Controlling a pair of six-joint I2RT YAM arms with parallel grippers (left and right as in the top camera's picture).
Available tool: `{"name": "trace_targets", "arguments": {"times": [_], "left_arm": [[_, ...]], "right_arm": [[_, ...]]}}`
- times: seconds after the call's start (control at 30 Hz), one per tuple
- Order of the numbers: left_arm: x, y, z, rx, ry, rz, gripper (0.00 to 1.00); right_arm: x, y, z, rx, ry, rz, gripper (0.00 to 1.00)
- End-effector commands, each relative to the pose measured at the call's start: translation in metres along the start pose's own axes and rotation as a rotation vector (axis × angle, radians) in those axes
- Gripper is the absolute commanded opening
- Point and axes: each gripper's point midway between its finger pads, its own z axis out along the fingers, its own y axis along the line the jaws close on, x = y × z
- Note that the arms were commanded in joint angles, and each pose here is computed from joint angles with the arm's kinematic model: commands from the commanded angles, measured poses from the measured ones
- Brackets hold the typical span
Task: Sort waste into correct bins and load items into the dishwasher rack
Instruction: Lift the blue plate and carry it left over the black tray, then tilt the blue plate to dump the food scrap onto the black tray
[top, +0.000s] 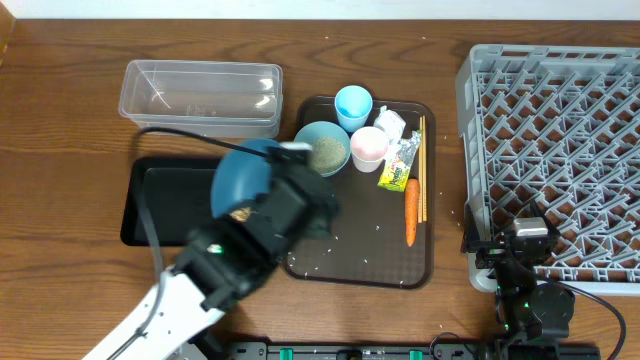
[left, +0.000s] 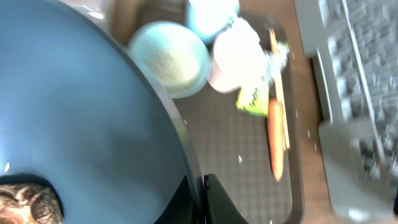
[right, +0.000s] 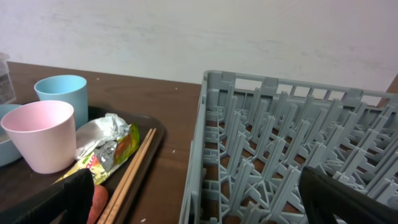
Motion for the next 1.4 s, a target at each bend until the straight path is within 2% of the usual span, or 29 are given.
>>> {"name": "trace_targets", "arguments": {"times": [0.0,0.47,0.73,0.9,1.07,1.23,1.37], "left_arm": [[-0.013,0.014,-0.007,0.047,0.001,-0.037,0.06],[-0.052,0.089,0.000,0.161,0.055,-0.306,0.06],[-0.072,0.105,0.007,0.451,0.110,-0.437,0.06],[-0.077,0.116,0.005,0.536,0.116,-0.489,0.06],[-0.072,0.132,-0.002,0.522,0.126,-0.578,0.06],[-0.073,0.145,-0.016,0.570,0.082,-0.578,0.06],[-0.088,0.148,-0.040,0.734,0.013,-0.622,0.06]], "right_arm": [[0.001,-0.003,0.000,0.015,0.001,0.009,0.99],[0.001,-0.003,0.000,0.015,0.001,0.009,0.99],[0.001,-0.003,0.000,0.015,0.001,0.009,0.99],[0.001,-0.003,0.000,0.015,0.000,0.009,0.99],[0.001,-0.003,0.000,0.015,0.001,0.009,0.99],[0.001,-0.003,0.000,0.015,0.001,0.009,0.99],[0.001,-0.003,0.000,0.015,0.001,0.009,0.99]]}}
